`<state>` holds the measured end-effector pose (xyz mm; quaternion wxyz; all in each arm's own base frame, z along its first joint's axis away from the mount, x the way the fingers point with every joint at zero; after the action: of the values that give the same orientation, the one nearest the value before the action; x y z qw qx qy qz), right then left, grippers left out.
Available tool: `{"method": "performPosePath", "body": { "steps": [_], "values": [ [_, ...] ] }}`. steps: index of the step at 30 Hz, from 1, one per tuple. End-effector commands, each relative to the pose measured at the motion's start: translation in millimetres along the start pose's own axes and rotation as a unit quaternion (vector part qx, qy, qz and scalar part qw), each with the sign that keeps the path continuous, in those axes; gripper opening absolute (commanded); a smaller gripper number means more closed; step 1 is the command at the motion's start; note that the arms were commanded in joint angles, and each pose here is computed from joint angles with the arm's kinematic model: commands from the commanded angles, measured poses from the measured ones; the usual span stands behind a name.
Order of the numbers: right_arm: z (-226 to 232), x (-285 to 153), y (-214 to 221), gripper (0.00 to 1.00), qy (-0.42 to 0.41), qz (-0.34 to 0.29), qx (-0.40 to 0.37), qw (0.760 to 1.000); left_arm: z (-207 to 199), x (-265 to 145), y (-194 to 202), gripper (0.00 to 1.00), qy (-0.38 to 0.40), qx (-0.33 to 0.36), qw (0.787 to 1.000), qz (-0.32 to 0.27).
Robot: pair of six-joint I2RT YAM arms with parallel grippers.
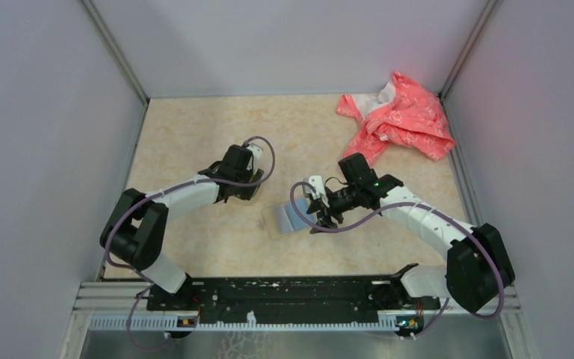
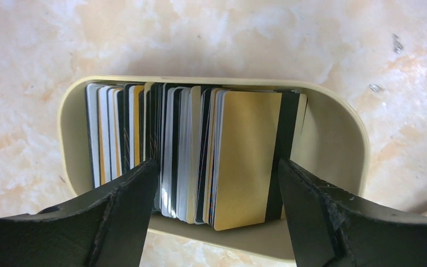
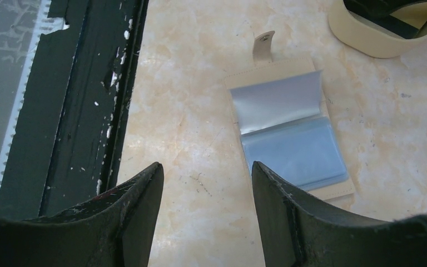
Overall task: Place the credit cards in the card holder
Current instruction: Pick up the credit card from the storage box.
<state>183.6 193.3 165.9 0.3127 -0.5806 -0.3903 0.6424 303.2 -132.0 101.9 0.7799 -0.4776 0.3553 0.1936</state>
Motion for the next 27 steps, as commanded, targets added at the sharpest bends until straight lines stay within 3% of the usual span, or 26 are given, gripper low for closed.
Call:
{"method": "performPosePath", "body": {
  "steps": [1, 5, 11, 22, 27],
  "values": [
    [-4.8, -2.2, -12.9, 0.60, -0.006, -0.022, -0.022, 0.999, 15.4, 3.2, 4.7, 0.82, -0.072, -0.008, 0.997, 0.026],
    [-4.5, -2.0, -13.0, 0.60, -0.007, -0.023, -0.022, 0.999, 18.1, -3.6, -2.9, 0.70, -0.074, -0.020, 0.997, 0.009],
    [-4.3, -2.3, -13.2, 0.60, -0.008, -0.023, -0.022, 0.999, 19.6, -8.5, -8.3, 0.67, -0.072, -0.022, 0.997, 0.000],
    [-4.1, -2.9, -14.2, 0.60, -0.008, -0.024, -0.023, 0.999, 15.8, -8.2, -9.0, 0.39, -0.055, -0.028, 0.998, 0.006],
    [-3.7, -3.1, -14.4, 0.60, -0.009, -0.025, -0.023, 0.999, 6.8, -12.4, -12.0, 0.38, -0.007, -0.042, 0.999, -0.011]
  ]
}}
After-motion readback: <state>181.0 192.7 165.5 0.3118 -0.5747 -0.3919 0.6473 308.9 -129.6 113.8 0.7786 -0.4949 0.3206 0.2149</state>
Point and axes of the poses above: each gripper's point midway between its finger pads, its own x axis out along the fingers, its own z axis along the line the jaws close on, y = z × x, the point moved 7 cm from there along -x, back along the fingers, and after that the axes turned 1 degree about -x, right-handed, at the moved point
